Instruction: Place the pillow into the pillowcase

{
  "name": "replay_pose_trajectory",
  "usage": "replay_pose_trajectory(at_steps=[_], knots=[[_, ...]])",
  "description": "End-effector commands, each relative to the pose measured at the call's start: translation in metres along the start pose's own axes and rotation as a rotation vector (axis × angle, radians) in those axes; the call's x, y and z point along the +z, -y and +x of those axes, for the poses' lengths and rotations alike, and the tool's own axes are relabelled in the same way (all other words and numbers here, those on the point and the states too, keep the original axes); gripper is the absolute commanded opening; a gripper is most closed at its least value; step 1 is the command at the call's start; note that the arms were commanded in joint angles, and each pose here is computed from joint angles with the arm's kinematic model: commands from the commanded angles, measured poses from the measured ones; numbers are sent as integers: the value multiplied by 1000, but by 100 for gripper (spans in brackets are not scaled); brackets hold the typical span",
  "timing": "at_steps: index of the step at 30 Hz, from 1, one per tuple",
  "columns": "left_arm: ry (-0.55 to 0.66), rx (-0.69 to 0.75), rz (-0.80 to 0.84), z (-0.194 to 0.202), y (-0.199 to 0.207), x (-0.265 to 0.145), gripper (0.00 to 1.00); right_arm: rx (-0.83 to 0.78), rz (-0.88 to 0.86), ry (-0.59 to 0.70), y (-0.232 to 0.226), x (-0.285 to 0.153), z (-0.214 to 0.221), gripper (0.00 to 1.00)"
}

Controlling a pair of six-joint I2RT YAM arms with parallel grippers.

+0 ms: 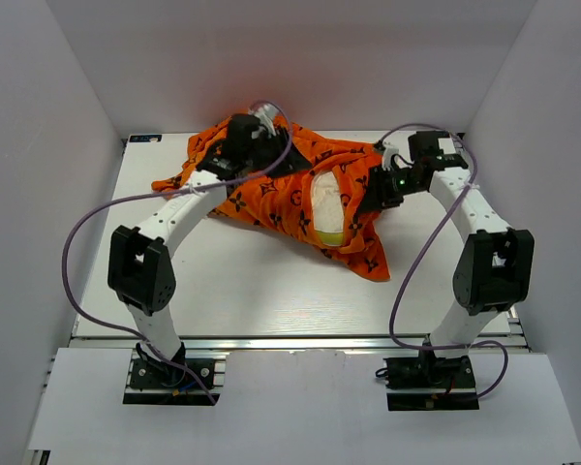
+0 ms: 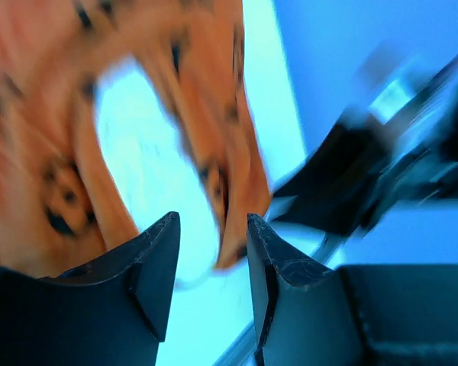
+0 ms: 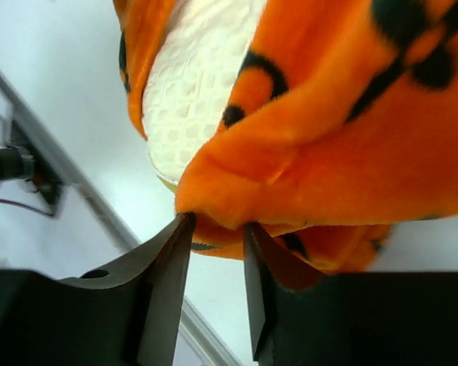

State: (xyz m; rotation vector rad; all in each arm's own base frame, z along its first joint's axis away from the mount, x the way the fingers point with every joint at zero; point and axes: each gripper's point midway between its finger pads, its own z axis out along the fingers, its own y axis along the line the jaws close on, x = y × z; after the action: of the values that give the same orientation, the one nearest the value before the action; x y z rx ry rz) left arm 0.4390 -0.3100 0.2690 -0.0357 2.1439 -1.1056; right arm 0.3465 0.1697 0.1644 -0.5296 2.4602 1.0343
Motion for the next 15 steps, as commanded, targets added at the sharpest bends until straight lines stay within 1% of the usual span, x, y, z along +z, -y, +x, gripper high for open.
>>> replay_pose_trajectory(at_steps=[1, 3, 4, 5, 6, 7, 8, 10, 13, 15], knots=[[-135, 115, 24, 65, 6, -4, 50, -330, 121, 138, -27, -59, -49, 40], [-161, 142, 25, 86, 13, -4, 49, -445, 197, 210, -35, -81, -67, 41], [-171, 144, 20, 95, 8, -2, 49, -528, 232, 258, -51, -93, -76, 44], [-180, 143, 19, 100, 8, -1, 48, -572, 271, 265, -56, -94, -78, 45], [-187, 140, 15, 106, 8, 1, 49, -586, 349, 257, -51, -94, -76, 46], [-192, 136, 16, 111, 5, 4, 49, -622, 326, 260, -68, -90, -72, 50], [-199, 126, 13, 114, 1, 7, 48, -615, 314, 255, -72, -86, -68, 51], [-193, 124, 3, 116, -1, 12, 48, -555, 287, 219, -80, -68, -52, 56], [-196, 105, -43, 121, -17, 21, 48, -502, 298, 139, -80, -38, -29, 59], [-188, 89, -74, 126, -29, 29, 49, -448, 317, 117, -73, -26, -22, 59]])
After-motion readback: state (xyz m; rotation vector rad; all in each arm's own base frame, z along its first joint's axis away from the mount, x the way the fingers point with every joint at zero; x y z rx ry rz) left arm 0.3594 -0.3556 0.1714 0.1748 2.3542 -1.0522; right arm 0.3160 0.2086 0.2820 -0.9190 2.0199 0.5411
